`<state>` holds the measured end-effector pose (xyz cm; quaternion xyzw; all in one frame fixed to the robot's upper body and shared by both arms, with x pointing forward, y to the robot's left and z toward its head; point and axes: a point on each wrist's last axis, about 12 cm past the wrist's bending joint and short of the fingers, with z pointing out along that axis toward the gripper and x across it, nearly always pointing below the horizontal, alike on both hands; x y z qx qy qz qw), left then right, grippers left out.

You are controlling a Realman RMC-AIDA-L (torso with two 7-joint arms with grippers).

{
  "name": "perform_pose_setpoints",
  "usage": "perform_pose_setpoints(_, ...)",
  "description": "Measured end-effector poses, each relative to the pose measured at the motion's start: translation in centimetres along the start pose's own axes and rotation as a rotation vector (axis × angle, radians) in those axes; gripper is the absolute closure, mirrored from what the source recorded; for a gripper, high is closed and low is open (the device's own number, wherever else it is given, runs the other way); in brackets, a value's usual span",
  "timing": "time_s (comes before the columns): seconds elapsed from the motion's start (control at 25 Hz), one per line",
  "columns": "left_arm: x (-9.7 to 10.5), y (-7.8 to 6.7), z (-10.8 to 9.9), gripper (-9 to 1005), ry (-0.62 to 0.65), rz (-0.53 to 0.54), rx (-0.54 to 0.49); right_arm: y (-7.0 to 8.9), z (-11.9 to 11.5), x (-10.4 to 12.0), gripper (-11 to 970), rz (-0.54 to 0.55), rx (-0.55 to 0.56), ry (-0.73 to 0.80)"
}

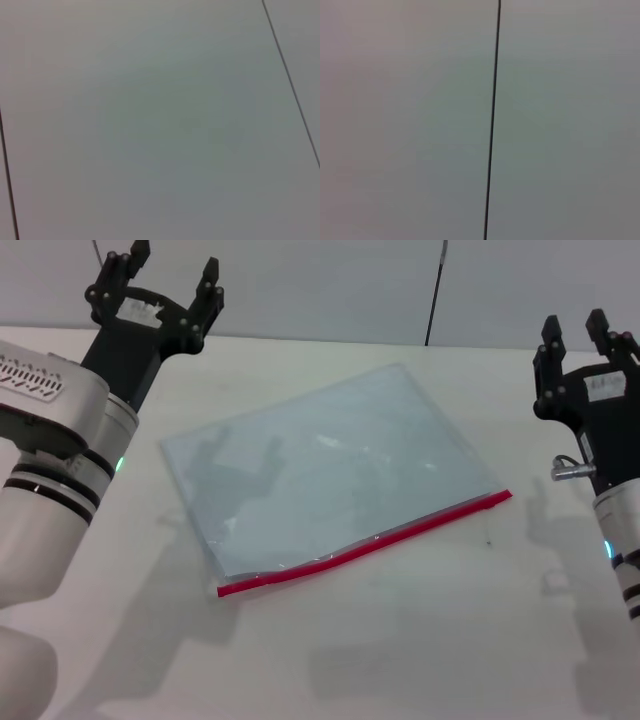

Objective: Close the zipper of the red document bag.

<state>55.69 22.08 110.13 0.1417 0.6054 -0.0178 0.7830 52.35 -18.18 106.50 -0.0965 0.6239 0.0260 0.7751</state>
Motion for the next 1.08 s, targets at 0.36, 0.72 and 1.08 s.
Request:
perform_pose_setpoints(0.36,0.2,0.2,0.0,254,0.008,0.011,-0.011,-0.4,-0.1,0.5,555,0.016,-0.018,0.010)
perform_pose_setpoints(0.72,0.3,0.1,0.2,254,0.017,0.016,-0.003,-1.3,-0.4,1.2,555,0.101,-0.020,0.029)
perform_pose_setpoints(1.08,0.6,-0.1,0.3,254,0.030,0.027,0.011,-1.1,-0.3,1.3,555,0.092,-0.038,0.030)
